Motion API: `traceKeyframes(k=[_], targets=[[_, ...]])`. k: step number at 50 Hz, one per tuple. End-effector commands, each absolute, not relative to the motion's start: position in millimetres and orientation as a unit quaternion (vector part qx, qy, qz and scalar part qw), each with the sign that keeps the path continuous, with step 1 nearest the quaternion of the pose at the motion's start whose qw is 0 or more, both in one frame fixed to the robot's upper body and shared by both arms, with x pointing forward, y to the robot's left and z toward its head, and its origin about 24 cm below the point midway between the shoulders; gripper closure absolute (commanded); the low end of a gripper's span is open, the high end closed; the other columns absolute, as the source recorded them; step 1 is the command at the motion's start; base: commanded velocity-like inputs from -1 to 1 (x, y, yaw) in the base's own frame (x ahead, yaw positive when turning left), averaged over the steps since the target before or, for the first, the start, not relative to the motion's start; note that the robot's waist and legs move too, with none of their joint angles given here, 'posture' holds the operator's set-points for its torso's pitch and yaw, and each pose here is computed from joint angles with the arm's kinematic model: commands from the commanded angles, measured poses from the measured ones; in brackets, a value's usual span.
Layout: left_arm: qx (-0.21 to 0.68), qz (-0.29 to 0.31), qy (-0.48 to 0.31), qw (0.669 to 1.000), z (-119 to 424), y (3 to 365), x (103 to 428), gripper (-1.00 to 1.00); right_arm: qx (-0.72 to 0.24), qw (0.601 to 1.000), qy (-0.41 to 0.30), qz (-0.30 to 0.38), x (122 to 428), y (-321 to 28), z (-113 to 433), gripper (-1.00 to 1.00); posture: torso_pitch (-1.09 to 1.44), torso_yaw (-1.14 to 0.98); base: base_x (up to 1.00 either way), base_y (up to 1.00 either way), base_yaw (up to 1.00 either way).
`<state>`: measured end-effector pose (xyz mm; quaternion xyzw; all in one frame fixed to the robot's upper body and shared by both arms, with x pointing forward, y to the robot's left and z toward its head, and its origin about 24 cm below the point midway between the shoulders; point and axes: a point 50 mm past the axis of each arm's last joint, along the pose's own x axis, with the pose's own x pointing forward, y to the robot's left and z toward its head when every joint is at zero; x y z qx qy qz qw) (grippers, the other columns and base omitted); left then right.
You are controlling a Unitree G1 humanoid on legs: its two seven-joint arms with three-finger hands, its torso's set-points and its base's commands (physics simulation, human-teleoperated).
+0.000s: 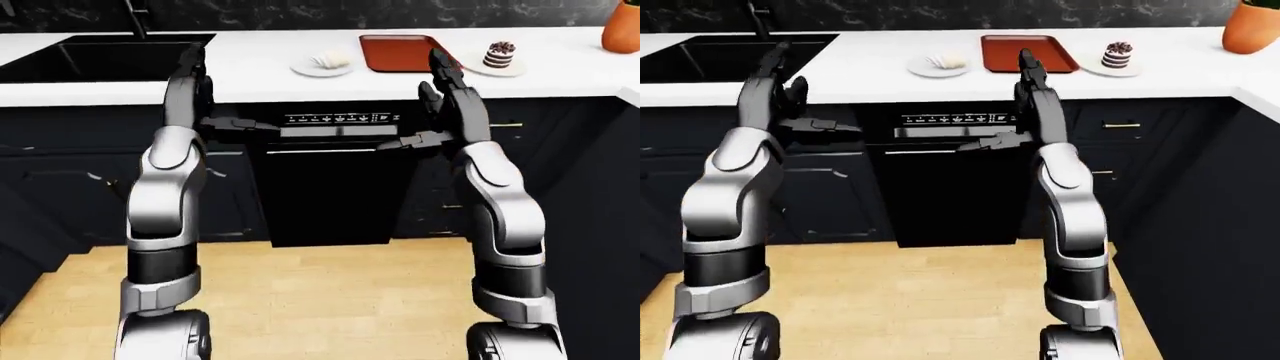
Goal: Move the dessert items from the plate to the tray.
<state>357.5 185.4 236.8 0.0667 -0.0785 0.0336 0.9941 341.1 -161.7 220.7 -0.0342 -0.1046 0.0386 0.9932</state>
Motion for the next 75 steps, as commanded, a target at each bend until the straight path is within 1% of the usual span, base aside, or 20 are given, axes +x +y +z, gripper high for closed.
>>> traceKeyframes(k=[1,5,11,15,28,39,45,69,75], targets=[[0.064,0.037,-0.138,0.988,265,185,360,-1.0,-0.038,0.985,-0.162,0.05,343,-157,249,-1.0,0.0,0.0,0.08,0.0,0.0],[0.069,0.042,-0.148,0.986,284,190,368,-1.0,-0.047,0.982,-0.176,0.058,347,-154,270,-1.0,0.0,0.0,0.08,0.0,0.0],[0.073,0.037,-0.16,0.984,306,196,367,-1.0,-0.061,0.978,-0.193,0.05,345,-160,297,-1.0,0.0,0.0,0.12,0.0,0.0],[0.076,0.05,-0.17,0.981,316,201,366,-1.0,-0.059,0.976,-0.204,0.051,344,-159,308,-1.0,0.0,0.0,0.25,0.0,0.0],[0.077,0.067,-0.184,0.978,325,208,354,-1.0,-0.048,0.973,-0.22,0.047,340,-159,318,-1.0,0.0,0.0,0.33,-0.21,0.0],[0.083,0.07,-0.184,0.977,325,209,355,-1.0,-0.055,0.973,-0.221,0.023,342,-164,318,-1.0,0.0,0.0,0.19,-0.62,0.0],[0.083,0.079,-0.189,0.975,326,214,355,-1.0,-0.055,0.973,-0.225,0.025,340,-164,320,-1.0,0.0,0.0,0.09,-0.58,0.0],[0.082,0.093,-0.202,0.971,333,219,348,-1.0,-0.051,0.972,-0.229,0.022,336,-165,323,-1.0,0.0,0.0,0.24,-0.01,0.0],[0.083,0.095,-0.203,0.971,333,219,346,-1.0,-0.052,0.971,-0.23,0.022,335,-166,323,-1.0,0.0,0.0,0.08,-0.32,0.0]])
